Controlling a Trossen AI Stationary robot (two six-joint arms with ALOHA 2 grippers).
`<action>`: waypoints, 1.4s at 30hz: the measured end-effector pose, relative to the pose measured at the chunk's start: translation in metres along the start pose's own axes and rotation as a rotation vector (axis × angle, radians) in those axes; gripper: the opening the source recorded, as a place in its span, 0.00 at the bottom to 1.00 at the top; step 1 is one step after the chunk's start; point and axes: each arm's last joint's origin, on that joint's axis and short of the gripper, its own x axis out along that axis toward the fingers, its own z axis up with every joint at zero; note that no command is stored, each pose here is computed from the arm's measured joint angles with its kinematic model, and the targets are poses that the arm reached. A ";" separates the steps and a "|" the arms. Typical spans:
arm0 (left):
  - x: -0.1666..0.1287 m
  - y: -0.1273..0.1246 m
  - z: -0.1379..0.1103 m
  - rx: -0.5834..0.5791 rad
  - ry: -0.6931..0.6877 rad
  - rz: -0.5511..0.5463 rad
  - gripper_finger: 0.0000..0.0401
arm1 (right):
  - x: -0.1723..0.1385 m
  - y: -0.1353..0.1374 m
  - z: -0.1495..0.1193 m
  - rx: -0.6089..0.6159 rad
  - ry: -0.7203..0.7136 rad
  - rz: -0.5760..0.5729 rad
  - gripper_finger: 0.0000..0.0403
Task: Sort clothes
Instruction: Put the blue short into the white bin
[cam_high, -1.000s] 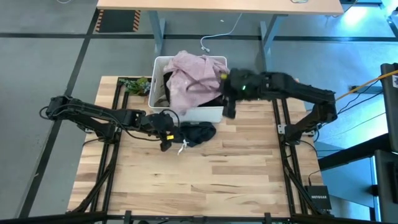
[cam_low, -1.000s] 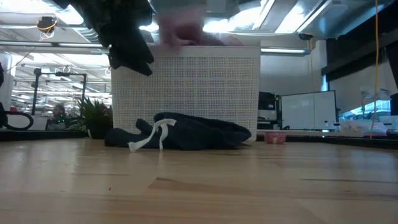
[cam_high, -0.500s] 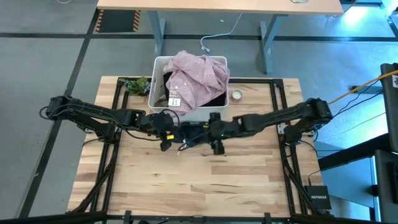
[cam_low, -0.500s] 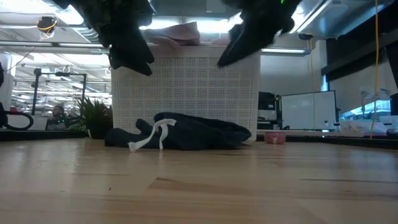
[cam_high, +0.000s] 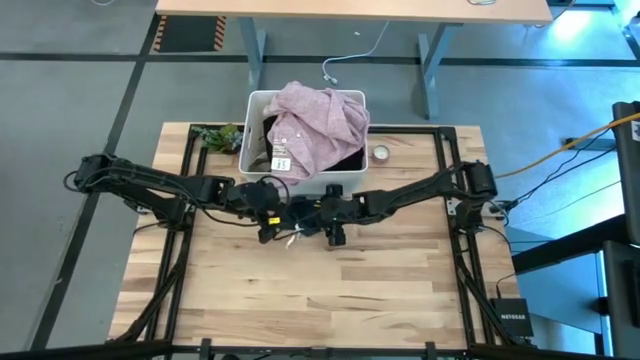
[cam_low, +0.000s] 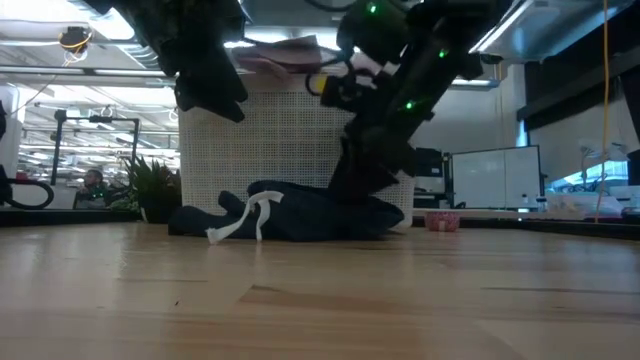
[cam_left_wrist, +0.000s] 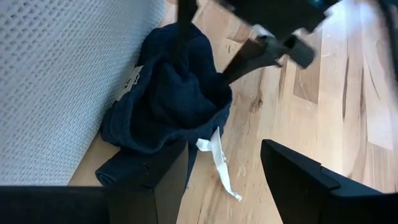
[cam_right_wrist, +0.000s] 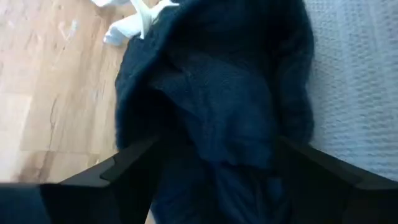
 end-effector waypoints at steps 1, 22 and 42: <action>0.000 0.000 0.000 -0.001 -0.002 -0.001 0.49 | 0.003 -0.002 -0.001 0.006 0.005 0.002 0.76; 0.000 0.000 0.000 0.000 -0.001 0.000 0.49 | 0.007 0.025 -0.025 -0.079 0.239 0.042 0.09; 0.000 0.000 0.001 0.007 -0.005 -0.002 0.49 | -0.205 -0.002 0.038 -0.030 -0.309 -0.174 0.04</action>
